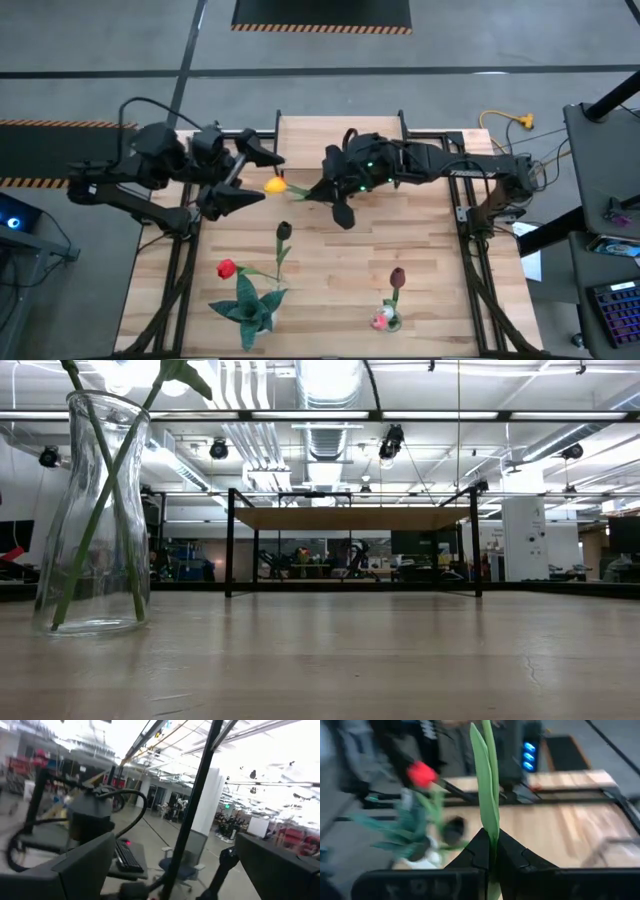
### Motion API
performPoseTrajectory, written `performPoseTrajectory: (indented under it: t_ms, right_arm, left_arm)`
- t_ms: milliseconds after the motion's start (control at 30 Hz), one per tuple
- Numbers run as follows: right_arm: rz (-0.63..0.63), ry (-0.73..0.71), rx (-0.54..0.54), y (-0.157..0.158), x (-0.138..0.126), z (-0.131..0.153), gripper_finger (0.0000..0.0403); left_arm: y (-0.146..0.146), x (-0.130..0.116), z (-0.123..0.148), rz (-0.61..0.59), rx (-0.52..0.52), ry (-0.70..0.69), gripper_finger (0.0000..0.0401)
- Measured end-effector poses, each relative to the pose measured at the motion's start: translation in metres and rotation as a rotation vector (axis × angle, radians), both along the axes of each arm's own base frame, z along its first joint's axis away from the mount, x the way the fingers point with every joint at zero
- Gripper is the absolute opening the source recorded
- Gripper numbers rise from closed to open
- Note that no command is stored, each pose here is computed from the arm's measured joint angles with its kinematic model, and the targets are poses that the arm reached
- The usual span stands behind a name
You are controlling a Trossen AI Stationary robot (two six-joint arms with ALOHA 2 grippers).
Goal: Pick and place flowers into a vace then onto a shelf
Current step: Adjust the yellow flower in the top transparent vase
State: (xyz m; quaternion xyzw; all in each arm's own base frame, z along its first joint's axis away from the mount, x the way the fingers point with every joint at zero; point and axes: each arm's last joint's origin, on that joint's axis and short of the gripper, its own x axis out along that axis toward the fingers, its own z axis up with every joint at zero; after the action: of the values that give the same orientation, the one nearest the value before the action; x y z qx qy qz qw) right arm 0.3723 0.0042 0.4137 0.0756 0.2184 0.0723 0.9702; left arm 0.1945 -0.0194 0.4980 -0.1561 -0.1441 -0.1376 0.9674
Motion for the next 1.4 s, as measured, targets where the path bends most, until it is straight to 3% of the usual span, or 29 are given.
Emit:
performPoseTrajectory:
  t_ms: [100,233,400,767,1133,1400]
  right_arm:
    - [0.077,-0.109,0.039,0.004,-0.005,0.012,0.0009]
    - [0.099,-0.269,0.028,0.006,-0.018,0.033,0.0009]
    - [0.008,-0.456,0.027,0.002,-0.023,0.054,0.0009]
    - [-0.217,-0.611,0.006,-0.007,-0.02,0.066,0.0009]
    - [-0.243,-0.644,0.011,-0.008,-0.017,0.067,0.0009]
    - [-0.232,-0.637,0.01,-0.008,-0.017,0.067,0.0009]
  left_arm:
    - [0.001,-0.009,0.0,0.051,0.078,0.0,0.0395]
    - [0.007,-0.018,-0.007,0.228,0.143,0.097,0.0395]
    - [0.009,-0.012,-0.014,0.306,0.147,0.167,0.0395]
    - [0.006,0.027,-0.033,0.298,0.17,0.269,0.0395]
    - [0.004,0.059,-0.044,0.336,0.19,0.261,0.0395]
    - [0.01,0.061,-0.044,0.422,0.16,0.263,0.0395]
